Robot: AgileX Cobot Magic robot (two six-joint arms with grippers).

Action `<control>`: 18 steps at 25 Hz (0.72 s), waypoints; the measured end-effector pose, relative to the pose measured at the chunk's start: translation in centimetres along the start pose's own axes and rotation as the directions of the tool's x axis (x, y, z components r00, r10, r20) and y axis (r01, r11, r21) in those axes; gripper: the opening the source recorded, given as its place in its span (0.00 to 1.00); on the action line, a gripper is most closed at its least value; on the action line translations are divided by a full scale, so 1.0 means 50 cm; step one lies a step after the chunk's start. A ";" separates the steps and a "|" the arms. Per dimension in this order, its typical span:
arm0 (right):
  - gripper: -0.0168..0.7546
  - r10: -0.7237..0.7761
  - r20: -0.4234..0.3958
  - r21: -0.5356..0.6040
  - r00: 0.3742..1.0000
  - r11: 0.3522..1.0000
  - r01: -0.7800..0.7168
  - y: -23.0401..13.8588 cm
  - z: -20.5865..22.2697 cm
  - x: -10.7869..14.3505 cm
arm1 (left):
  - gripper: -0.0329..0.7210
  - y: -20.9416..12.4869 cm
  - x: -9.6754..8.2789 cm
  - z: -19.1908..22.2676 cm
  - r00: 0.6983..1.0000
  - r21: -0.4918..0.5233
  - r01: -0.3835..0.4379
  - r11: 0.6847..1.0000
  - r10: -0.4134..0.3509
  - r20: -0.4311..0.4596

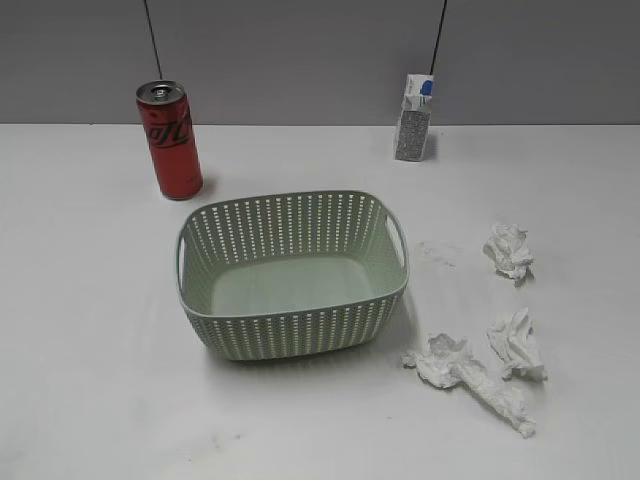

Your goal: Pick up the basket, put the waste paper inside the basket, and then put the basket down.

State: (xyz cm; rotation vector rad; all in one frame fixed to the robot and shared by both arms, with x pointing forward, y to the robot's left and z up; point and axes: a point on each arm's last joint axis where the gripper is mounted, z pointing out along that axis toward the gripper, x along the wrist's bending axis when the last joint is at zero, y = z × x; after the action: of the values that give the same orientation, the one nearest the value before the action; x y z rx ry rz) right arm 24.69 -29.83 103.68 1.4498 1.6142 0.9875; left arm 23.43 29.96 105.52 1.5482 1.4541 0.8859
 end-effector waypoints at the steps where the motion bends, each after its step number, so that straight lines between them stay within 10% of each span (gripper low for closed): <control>1: 0.63 0.000 0.000 0.000 1.000 1.000 0.000 0.000 0.000 0.000 | 0.68 0.000 0.000 0.000 1.000 0.000 0.000 1.000 0.000 0.000; 18: 0.63 0.000 0.000 0.000 1.000 1.000 0.000 0.000 0.000 0.000 | 0.68 0.004 0.000 -0.001 1.000 -0.011 0.000 1.000 0.000 0.001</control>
State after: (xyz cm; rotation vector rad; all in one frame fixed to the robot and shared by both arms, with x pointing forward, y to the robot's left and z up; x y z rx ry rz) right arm 24.69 -29.83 103.68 1.4500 1.6141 0.9876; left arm 23.48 29.95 105.70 1.5398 1.4464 0.8915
